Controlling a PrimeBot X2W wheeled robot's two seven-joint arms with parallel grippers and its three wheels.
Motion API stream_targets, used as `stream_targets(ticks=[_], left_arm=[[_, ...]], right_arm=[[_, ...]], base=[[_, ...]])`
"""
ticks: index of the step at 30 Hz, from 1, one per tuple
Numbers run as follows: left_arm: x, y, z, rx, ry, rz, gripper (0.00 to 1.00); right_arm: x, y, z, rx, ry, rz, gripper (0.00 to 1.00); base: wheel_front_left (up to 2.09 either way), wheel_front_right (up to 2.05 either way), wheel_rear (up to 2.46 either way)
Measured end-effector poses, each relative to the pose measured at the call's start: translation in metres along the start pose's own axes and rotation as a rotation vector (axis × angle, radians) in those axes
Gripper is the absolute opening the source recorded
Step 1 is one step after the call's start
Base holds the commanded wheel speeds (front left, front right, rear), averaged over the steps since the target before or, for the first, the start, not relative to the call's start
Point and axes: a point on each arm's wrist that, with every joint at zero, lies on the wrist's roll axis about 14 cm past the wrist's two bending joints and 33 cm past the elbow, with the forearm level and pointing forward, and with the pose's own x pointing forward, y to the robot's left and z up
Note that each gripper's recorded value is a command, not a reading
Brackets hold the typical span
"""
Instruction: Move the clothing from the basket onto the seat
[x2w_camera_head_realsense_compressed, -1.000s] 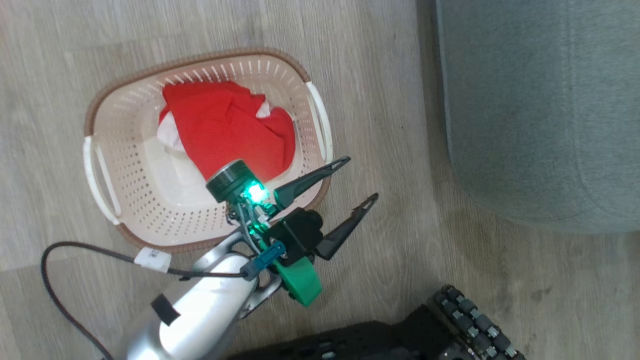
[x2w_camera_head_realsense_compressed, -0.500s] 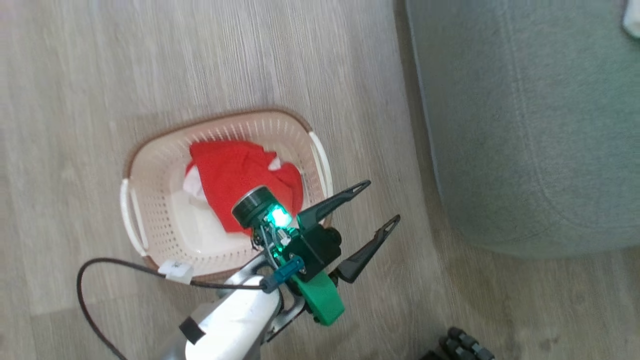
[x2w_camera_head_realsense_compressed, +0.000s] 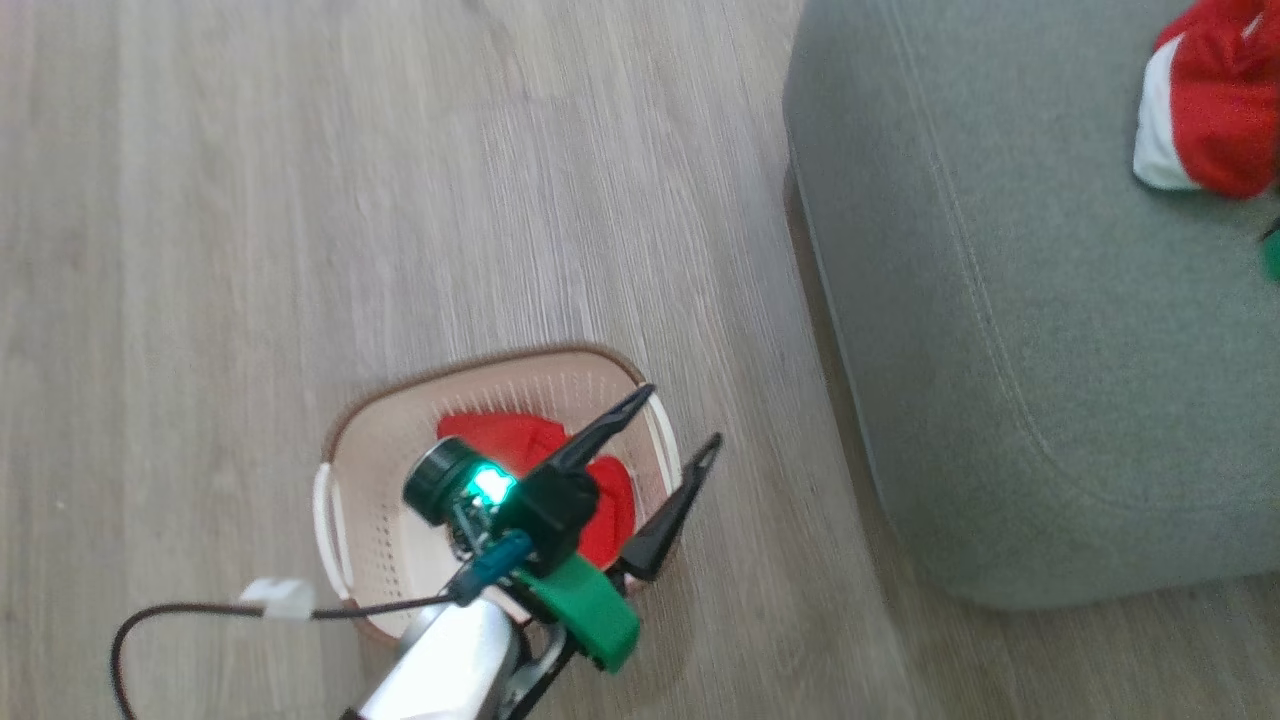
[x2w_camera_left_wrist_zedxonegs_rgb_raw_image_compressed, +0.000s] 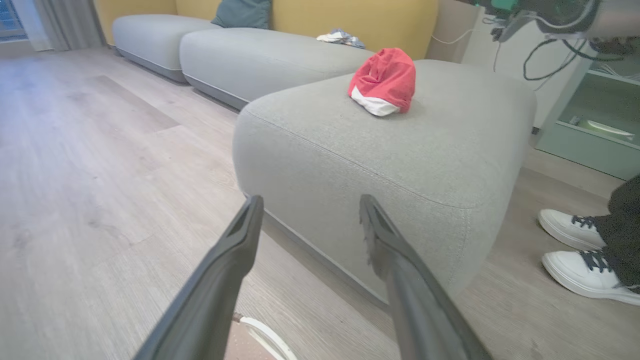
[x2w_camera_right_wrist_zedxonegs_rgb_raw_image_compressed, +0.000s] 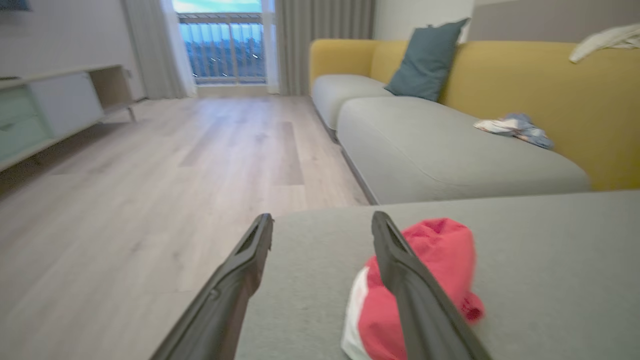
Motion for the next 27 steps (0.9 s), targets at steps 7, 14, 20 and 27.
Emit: stream_targets(ticks=[7, 14, 20, 27], left_arm=[[-0.034, 0.034, 0.021, 0.069, -0.032, 0.209, 1.00], [-0.064, 0.069, 0.042, 0.105, -0.078, 0.400, 1.00], [-0.080, 0.086, 0.058, 0.116, -0.120, 0.500, 1.00], [-0.107, 0.103, 0.066, 0.115, -0.146, 0.655, 1.00]], right_arm=[[-0.041, 0.084, 0.030, 0.190, -0.135, 0.232, 1.00], [-0.077, 0.150, 0.028, 0.236, -0.161, 0.398, 1.00], [-0.096, 0.182, 0.024, 0.236, -0.180, 0.453, 1.00], [-0.125, 0.199, 0.006, 0.304, -0.155, 0.421, 1.00]], base=[[0.00, 0.00, 0.00], [0.00, 0.00, 0.00], [0.00, 0.00, 0.00], [0.00, 0.00, 0.00]])
